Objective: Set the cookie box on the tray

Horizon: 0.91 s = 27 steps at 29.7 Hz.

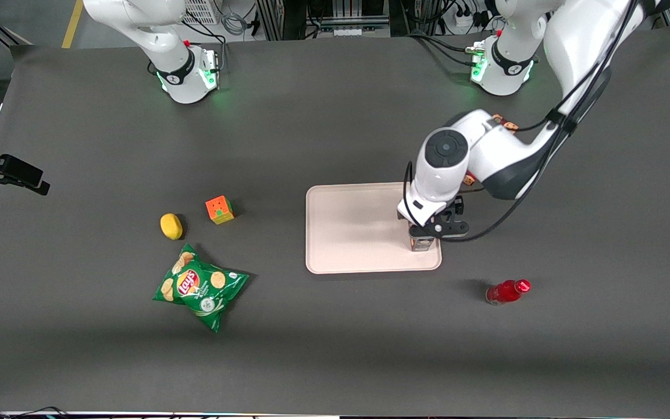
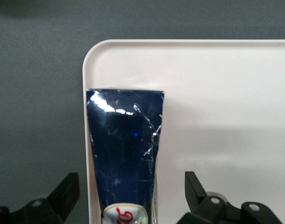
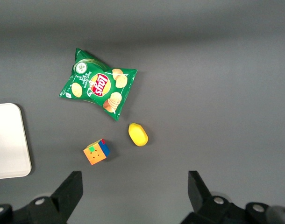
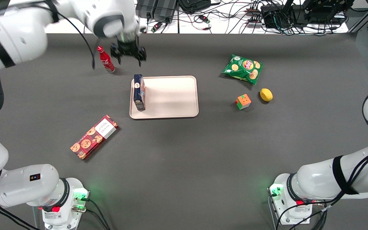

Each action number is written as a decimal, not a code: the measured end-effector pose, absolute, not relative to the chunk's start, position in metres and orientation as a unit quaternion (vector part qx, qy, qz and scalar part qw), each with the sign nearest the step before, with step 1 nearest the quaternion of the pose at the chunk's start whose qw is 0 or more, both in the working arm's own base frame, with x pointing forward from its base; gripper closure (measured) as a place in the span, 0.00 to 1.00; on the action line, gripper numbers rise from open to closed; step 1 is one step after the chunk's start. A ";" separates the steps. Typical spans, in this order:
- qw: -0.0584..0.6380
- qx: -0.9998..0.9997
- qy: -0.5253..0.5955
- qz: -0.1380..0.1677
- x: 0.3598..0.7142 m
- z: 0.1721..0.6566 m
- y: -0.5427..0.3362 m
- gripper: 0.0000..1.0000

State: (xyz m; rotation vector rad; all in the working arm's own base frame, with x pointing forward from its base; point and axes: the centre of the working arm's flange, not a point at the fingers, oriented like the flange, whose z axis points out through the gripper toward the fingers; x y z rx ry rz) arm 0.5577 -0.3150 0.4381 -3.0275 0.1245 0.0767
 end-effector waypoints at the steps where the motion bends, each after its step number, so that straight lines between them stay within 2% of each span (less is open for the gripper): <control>1: 0.055 -0.997 0.049 0.028 0.562 0.453 -0.308 0.00; 4: 0.060 -0.996 0.066 0.031 0.575 0.491 -0.283 0.00; 5: 0.067 -0.995 0.067 0.027 0.587 0.526 -0.251 0.00; 6: 0.069 -0.995 0.067 0.025 0.589 0.531 -0.245 0.00; 10: 0.078 -0.994 0.071 0.020 0.598 0.546 -0.209 0.00; 16: 0.042 -0.999 0.014 0.027 0.605 0.573 -0.128 0.00; 23: 0.053 -0.998 -0.019 0.003 0.586 0.580 -0.089 0.01; 27: 0.054 -0.998 -0.015 0.000 0.574 0.574 -0.075 0.00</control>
